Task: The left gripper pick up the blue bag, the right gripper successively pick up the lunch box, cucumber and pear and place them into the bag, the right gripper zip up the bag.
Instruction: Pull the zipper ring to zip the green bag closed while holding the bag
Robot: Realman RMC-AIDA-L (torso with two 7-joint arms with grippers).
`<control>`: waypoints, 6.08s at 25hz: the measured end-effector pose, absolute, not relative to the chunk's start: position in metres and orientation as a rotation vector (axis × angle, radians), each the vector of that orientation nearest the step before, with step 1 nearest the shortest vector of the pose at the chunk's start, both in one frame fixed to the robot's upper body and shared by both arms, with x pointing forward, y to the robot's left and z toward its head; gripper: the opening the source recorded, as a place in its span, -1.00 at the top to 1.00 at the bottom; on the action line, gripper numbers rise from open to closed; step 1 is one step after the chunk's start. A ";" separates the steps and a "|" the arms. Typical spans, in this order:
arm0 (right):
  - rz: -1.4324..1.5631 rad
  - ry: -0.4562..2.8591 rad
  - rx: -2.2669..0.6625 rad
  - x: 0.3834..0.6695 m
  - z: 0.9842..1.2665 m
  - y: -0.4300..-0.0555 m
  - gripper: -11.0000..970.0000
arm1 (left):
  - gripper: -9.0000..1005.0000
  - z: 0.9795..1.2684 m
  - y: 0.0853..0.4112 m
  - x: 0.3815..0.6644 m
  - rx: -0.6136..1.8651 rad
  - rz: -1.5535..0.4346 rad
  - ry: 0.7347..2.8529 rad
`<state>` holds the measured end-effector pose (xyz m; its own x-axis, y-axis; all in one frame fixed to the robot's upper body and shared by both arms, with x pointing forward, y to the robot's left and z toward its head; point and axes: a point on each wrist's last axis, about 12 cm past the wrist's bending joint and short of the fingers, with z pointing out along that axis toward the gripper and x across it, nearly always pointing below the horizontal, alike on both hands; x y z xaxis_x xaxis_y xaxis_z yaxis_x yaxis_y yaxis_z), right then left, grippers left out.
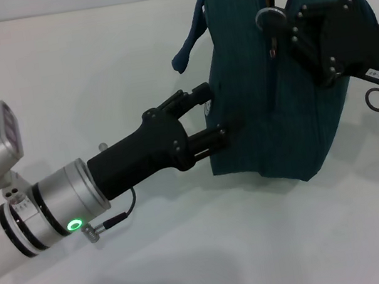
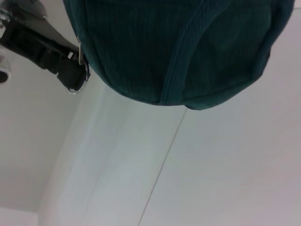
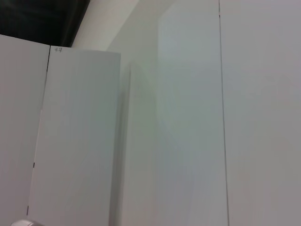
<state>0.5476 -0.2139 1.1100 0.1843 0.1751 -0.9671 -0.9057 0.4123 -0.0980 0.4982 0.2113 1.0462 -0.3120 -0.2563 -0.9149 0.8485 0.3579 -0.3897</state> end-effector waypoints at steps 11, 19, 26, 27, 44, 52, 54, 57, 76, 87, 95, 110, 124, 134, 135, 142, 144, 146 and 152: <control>0.891 1.127 -0.825 0.550 1.110 -0.213 0.96 | -0.53 1.049 0.206 0.507 0.559 -1.241 1.505; 0.891 1.124 -0.827 0.551 1.111 -0.212 0.96 | 0.04 1.050 0.205 0.507 0.575 -1.231 1.501; 0.890 1.124 -0.828 0.552 1.112 -0.211 0.96 | 0.36 1.050 0.205 0.507 0.609 -1.217 1.496; 0.890 1.124 -0.828 0.552 1.112 -0.211 0.96 | 0.40 1.050 0.205 0.508 0.614 -1.215 1.496; 0.881 1.105 -0.762 0.557 1.119 -0.216 0.96 | 0.85 1.033 0.207 0.503 0.689 -1.168 1.623; 0.868 1.150 -0.737 0.564 1.118 -0.215 0.96 | 0.85 1.024 0.213 0.495 0.762 -1.146 1.679; 0.873 1.172 -0.729 0.566 1.117 -0.214 0.96 | 0.85 1.024 0.213 0.494 0.784 -1.149 1.680; 0.883 1.199 -0.715 0.569 1.116 -0.213 0.96 | 0.85 1.024 0.211 0.492 0.830 -1.163 1.681; 0.932 1.263 -0.625 0.578 1.120 -0.217 0.96 | 0.86 1.024 0.217 0.480 0.945 -1.208 1.662; 0.891 1.317 -0.618 0.587 1.117 -0.215 0.96 | 0.86 1.026 0.216 0.474 1.068 -1.264 1.637; 0.886 1.310 -0.644 0.590 1.120 -0.209 0.96 | 0.86 1.024 0.218 0.472 1.057 -1.250 1.639; 0.961 1.294 -0.616 0.590 1.126 -0.204 0.96 | 0.86 1.022 0.265 0.474 0.718 -0.986 1.669; 0.930 1.306 -0.583 0.598 1.128 -0.205 0.96 | 0.45 1.027 0.281 0.473 0.547 -0.903 1.608; 0.923 1.315 -0.579 0.599 1.127 -0.204 0.96 | -0.30 1.079 0.302 0.507 0.568 -0.963 1.583; 0.923 1.316 -0.578 0.599 1.127 -0.204 0.96 | -0.37 1.092 0.301 0.515 0.600 -0.986 1.597; 0.922 1.330 -0.557 0.598 1.123 -0.208 0.96 | -0.76 1.214 0.243 0.566 0.877 -0.983 1.888; 0.921 1.332 -0.550 0.597 1.122 -0.208 0.96 | -0.76 1.235 0.220 0.569 0.916 -0.926 1.968; 0.921 1.334 -0.544 0.598 1.122 -0.209 0.96 | -0.76 1.250 0.199 0.570 0.925 -0.848 2.049; 0.920 1.333 -0.543 0.598 1.122 -0.209 0.96 | -0.76 1.264 0.154 0.570 0.964 -0.786 2.137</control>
<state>0.5978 -0.2092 1.1224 -0.0220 0.2511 -0.9677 -0.8155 0.5554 0.1627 0.5702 0.1539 1.2635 -0.5136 0.4039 -0.7570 0.7982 0.5486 -0.2489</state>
